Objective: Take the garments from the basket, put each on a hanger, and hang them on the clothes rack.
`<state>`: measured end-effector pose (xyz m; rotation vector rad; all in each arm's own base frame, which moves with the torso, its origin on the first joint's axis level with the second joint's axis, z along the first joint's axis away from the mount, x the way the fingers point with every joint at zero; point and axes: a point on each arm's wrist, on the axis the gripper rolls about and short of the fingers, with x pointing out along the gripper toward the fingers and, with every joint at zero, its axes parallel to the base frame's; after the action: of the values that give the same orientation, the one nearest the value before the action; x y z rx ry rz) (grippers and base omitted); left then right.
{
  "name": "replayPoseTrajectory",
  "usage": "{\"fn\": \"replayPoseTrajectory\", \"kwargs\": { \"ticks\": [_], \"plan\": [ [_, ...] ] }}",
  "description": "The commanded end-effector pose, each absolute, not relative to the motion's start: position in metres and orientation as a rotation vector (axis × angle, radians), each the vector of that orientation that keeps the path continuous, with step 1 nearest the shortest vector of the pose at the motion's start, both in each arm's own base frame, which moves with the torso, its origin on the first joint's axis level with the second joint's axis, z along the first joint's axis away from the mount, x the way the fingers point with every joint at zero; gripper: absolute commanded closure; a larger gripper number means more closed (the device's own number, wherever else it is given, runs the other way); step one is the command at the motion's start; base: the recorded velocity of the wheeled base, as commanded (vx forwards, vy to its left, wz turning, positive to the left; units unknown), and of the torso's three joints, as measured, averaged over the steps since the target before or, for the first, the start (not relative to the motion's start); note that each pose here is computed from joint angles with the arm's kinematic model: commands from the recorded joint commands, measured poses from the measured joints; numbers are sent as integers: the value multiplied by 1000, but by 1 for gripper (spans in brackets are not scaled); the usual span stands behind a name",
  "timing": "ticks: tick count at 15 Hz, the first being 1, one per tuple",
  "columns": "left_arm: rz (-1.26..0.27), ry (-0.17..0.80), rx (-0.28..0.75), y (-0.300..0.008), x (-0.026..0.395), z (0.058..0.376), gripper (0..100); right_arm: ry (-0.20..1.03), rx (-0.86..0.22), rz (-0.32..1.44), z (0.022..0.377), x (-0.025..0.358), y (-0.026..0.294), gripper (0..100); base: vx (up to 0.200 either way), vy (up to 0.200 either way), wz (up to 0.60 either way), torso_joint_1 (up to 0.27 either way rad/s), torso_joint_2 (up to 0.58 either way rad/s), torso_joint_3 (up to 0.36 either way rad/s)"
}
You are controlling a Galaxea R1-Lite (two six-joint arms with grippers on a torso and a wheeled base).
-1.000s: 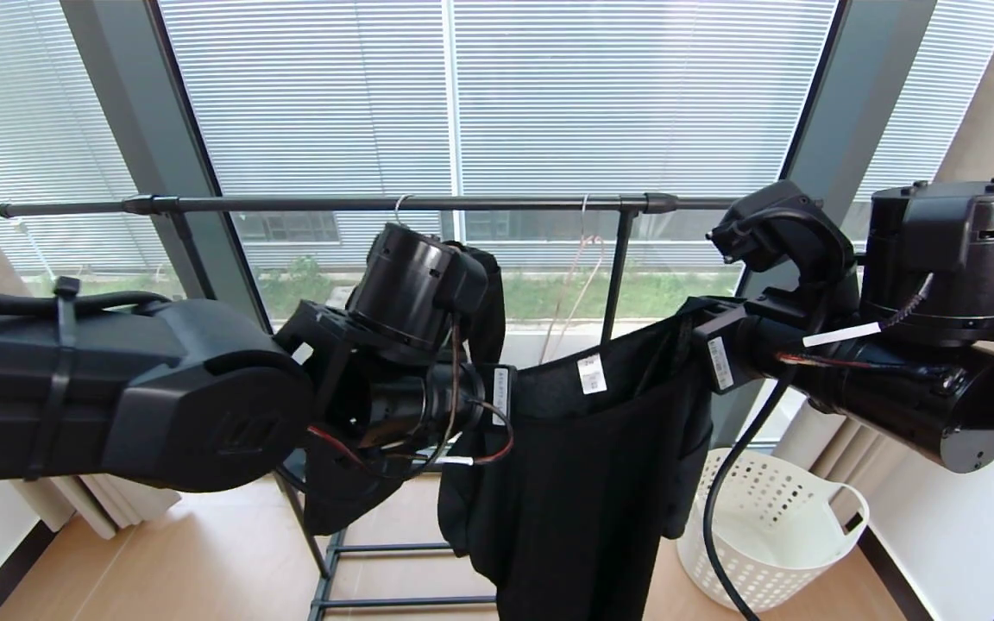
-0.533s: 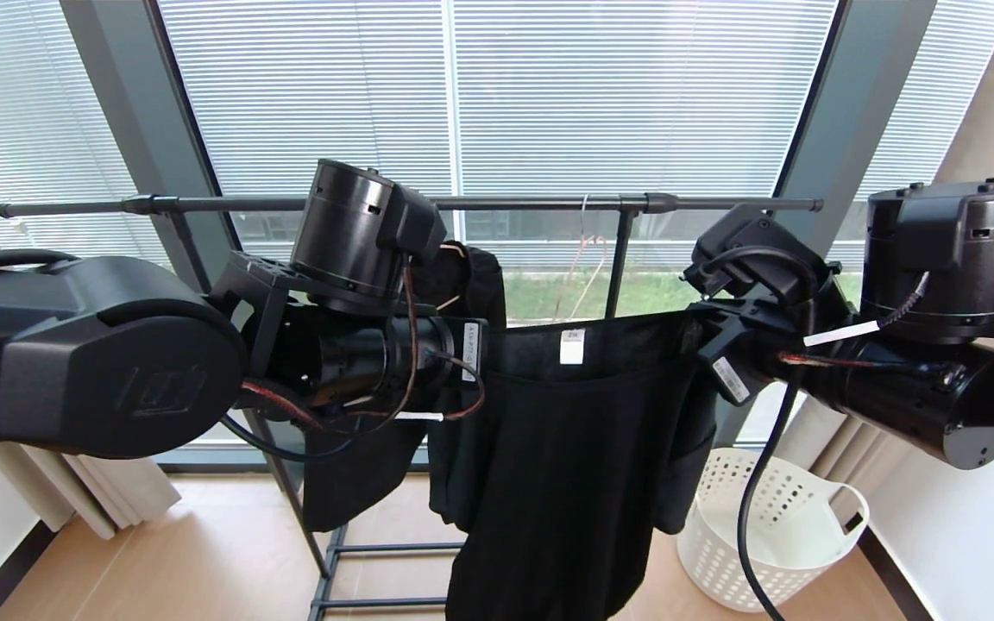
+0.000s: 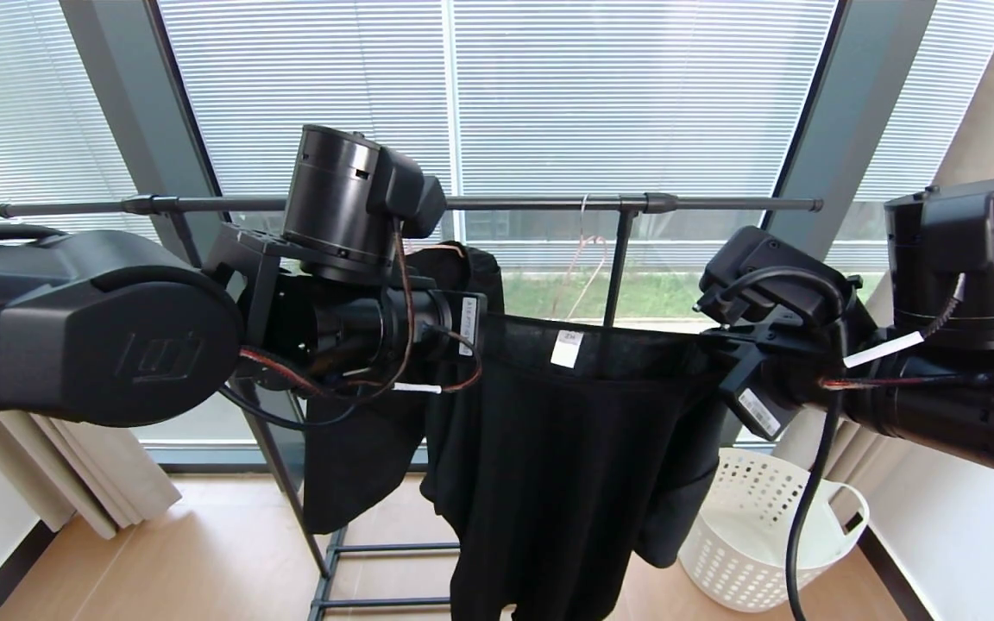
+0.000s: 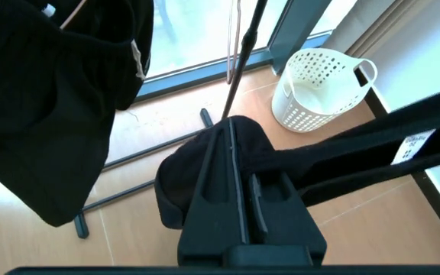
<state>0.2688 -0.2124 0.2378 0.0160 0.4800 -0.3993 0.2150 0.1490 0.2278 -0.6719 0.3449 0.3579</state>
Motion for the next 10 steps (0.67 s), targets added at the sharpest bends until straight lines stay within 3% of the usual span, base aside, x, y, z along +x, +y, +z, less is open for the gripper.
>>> {"fn": "replayPoseTrajectory", "kwargs": {
  "ticks": [1, 10],
  "plan": [
    [-397, 480, 13, -216, 277, 236, 100, 344, -655, 372, 231, 202, 145, 100, 0, 0, 0, 0, 0, 0],
    [-543, 381, -65, -242, 302, 266, 100, 411, -479, 619, 228, 151, 178, 100, 0, 0, 0, 0, 0, 0]
  ]
}}
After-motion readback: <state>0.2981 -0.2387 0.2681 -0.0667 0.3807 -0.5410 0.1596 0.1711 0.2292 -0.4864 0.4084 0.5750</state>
